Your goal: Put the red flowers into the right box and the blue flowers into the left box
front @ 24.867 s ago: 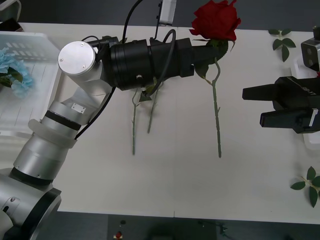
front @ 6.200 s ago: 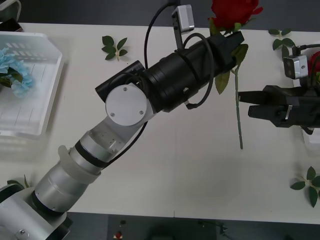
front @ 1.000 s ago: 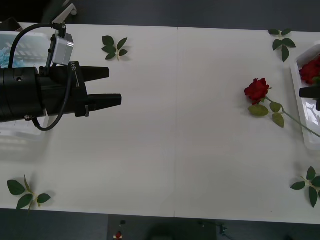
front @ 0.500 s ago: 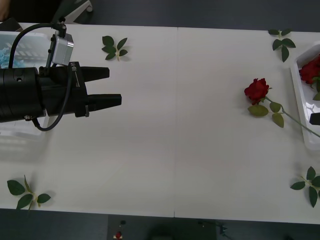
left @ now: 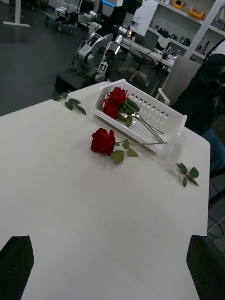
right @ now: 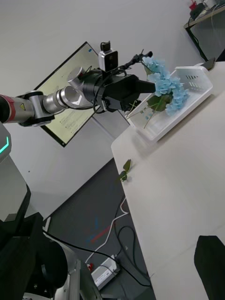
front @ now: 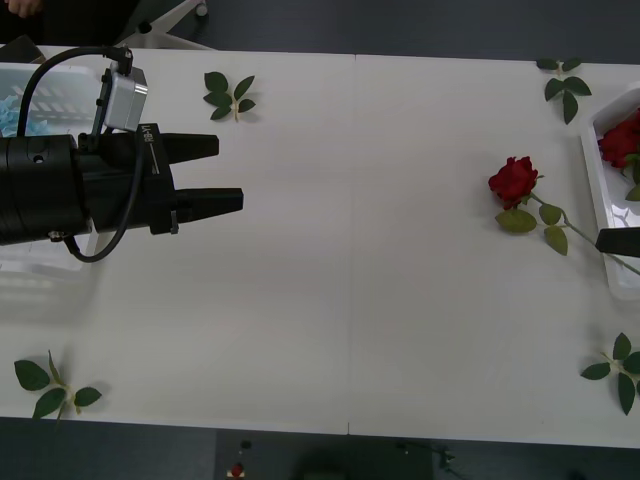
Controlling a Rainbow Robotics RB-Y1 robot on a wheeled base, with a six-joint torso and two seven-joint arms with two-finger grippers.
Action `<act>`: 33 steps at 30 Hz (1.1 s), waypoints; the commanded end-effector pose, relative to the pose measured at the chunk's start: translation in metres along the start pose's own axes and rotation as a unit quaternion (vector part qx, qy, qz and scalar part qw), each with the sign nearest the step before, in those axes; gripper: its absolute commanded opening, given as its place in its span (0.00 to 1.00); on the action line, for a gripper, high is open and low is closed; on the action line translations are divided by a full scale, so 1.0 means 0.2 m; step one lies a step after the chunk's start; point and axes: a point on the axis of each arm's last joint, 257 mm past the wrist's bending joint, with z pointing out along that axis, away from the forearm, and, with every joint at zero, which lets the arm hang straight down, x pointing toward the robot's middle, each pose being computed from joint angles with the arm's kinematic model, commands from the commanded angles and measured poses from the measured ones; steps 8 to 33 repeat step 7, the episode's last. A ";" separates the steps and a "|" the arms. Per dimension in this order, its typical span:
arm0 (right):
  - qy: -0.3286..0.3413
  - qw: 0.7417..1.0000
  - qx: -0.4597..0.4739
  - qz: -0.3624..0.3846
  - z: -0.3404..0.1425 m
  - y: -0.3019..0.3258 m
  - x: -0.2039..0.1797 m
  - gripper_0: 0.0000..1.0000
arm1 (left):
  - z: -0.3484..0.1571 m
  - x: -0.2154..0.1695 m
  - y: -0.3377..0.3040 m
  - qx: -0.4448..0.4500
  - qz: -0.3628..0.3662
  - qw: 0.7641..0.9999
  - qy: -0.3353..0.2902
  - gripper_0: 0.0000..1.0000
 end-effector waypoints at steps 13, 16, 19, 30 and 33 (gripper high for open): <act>0.004 1.000 -0.009 -0.003 0.02 0.03 -0.03 1.00 | -0.01 0.02 -0.04 0.006 0.014 1.000 0.009 0.95; 0.004 1.000 -0.009 -0.003 0.02 0.03 -0.03 1.00 | -0.01 0.02 -0.04 0.006 0.014 1.000 0.009 0.95; 0.004 1.000 -0.009 -0.003 0.02 0.03 -0.03 1.00 | -0.01 0.02 -0.04 0.006 0.014 1.000 0.009 0.95; 0.004 1.000 -0.009 -0.003 0.02 0.03 -0.03 1.00 | -0.01 0.02 -0.04 0.006 0.014 1.000 0.009 0.95; 0.004 1.000 -0.009 -0.003 0.02 0.03 -0.03 1.00 | -0.01 0.02 -0.04 0.006 0.014 1.000 0.009 0.95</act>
